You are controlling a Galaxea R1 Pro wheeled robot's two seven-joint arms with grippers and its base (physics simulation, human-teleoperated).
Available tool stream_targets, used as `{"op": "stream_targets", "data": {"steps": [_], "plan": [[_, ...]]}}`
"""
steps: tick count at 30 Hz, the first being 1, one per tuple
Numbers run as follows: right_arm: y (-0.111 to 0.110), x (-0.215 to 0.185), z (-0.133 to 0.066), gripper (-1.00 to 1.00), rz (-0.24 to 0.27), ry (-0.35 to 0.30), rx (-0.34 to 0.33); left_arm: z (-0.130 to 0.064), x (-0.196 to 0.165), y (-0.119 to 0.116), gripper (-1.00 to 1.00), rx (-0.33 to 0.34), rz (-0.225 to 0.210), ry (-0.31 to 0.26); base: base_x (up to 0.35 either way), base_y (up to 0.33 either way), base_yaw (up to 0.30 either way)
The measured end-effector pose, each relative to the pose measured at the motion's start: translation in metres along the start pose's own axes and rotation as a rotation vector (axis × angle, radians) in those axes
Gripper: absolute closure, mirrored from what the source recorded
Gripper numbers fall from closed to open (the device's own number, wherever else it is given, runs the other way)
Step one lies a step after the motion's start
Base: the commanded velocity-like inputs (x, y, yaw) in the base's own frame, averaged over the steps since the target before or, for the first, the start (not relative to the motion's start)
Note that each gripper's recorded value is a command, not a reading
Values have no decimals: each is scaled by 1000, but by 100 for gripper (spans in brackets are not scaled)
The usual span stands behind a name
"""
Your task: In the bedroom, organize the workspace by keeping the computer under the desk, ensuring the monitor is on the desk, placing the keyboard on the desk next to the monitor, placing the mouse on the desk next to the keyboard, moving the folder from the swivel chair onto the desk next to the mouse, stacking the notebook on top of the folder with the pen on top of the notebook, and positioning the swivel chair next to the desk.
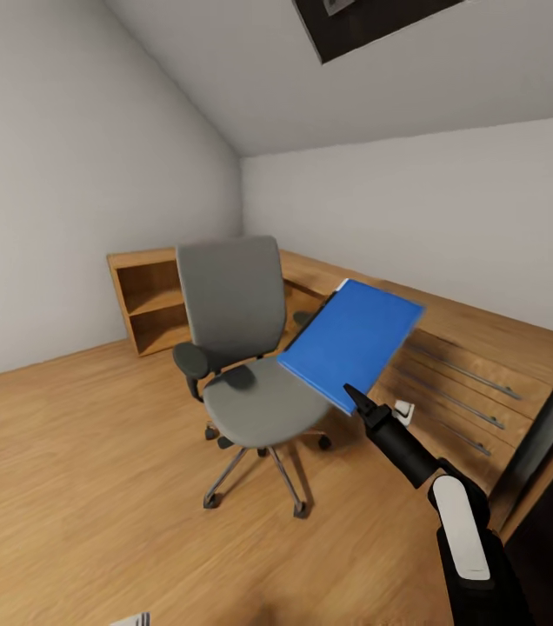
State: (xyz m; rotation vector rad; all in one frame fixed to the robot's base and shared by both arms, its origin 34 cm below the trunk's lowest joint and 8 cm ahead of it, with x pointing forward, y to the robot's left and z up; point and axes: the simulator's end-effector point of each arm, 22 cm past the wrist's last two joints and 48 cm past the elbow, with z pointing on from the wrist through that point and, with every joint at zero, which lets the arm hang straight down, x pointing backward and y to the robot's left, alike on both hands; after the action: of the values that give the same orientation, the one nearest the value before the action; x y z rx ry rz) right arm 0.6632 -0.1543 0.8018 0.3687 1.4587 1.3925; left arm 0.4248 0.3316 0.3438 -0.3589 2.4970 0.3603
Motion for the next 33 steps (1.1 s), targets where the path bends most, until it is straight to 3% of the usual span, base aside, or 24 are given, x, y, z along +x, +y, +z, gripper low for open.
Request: {"op": "stream_targets", "data": {"steps": [4,11,17,19,23,33], "plan": [[7,-4,4,100,1,-1,0,-6,-6,1,-100,0,1,-1,0,0,-266],[14,-12,9,100,6,-7,7,-16,7,3,-100,2,14,45,-120,10,-292],[17,-35,5,100,10,-53,25,-22,2,19,-100,-15,27,55,-270,92,-298],[12,-47,5,100,-12,-98,61,-25,2,18,-100,-13,32,61,-69,16,-282],[8,-56,6,100,-13,-123,109,-31,1,18,-100,-11,38,71,-23,6,-268],[15,-69,12,100,-1,-134,149,-46,-9,20,-100,-11,38,80,-3,1,-246]]}}
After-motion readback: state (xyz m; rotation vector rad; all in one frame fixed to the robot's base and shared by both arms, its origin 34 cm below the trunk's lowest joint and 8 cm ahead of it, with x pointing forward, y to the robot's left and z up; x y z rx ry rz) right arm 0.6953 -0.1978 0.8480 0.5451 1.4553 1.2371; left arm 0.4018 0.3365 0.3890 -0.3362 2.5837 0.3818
